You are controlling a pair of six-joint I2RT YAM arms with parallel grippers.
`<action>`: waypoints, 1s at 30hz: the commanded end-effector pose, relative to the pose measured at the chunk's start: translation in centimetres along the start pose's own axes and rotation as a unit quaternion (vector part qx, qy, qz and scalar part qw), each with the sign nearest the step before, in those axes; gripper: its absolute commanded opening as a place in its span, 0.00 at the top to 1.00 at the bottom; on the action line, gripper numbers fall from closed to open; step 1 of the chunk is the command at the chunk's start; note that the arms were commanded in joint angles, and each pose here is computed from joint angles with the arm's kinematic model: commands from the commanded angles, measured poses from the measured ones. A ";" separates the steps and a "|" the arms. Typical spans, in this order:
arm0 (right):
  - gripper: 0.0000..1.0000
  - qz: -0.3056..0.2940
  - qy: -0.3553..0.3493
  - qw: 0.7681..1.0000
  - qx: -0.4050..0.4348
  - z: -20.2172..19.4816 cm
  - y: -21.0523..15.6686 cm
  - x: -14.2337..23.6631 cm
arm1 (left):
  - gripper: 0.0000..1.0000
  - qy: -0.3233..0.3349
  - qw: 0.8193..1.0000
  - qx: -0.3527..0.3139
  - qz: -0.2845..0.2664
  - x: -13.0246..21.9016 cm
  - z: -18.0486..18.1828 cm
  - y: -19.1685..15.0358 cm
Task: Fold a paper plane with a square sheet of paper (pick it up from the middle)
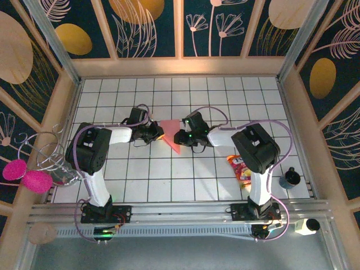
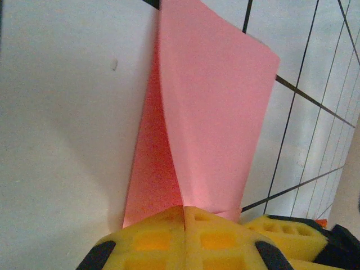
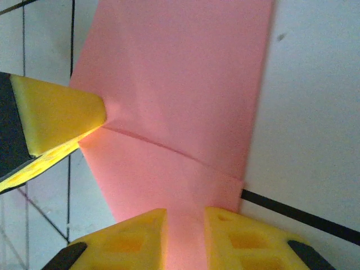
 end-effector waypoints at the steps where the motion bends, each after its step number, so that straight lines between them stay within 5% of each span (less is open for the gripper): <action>1: 0.72 -0.065 -0.038 0.996 0.056 1.5 2.1 2.6 | 0.95 -0.005 1.000 0.013 -0.023 1.2 -0.8 0.7; 8: 0.66 -0.133 -0.147 0.970 0.144 3.0 1.4 2.8 | 0.95 -0.011 0.997 0.045 -0.062 2.4 -1.8 1.3; 13: 0.63 -0.127 -0.186 0.954 0.197 4.1 0.2 0.8 | 0.95 -0.016 0.996 0.049 -0.068 2.6 -2.6 1.4; 30: 0.64 -0.109 -0.206 0.949 0.213 3.6 -0.5 -1.8 | 0.95 -0.015 0.996 0.055 -0.065 2.5 -2.9 1.3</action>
Point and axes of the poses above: each hand's point on the last joint's axis, 136 mm out from that joint toward the fingers, its own x axis back along the fingers, its own z axis along the line the jaws close on, y = z × x, the point moved 2 cm from there along x, back along the fingers, and after that the axes turned 2 degrees about -x, right-handed, at the moved point
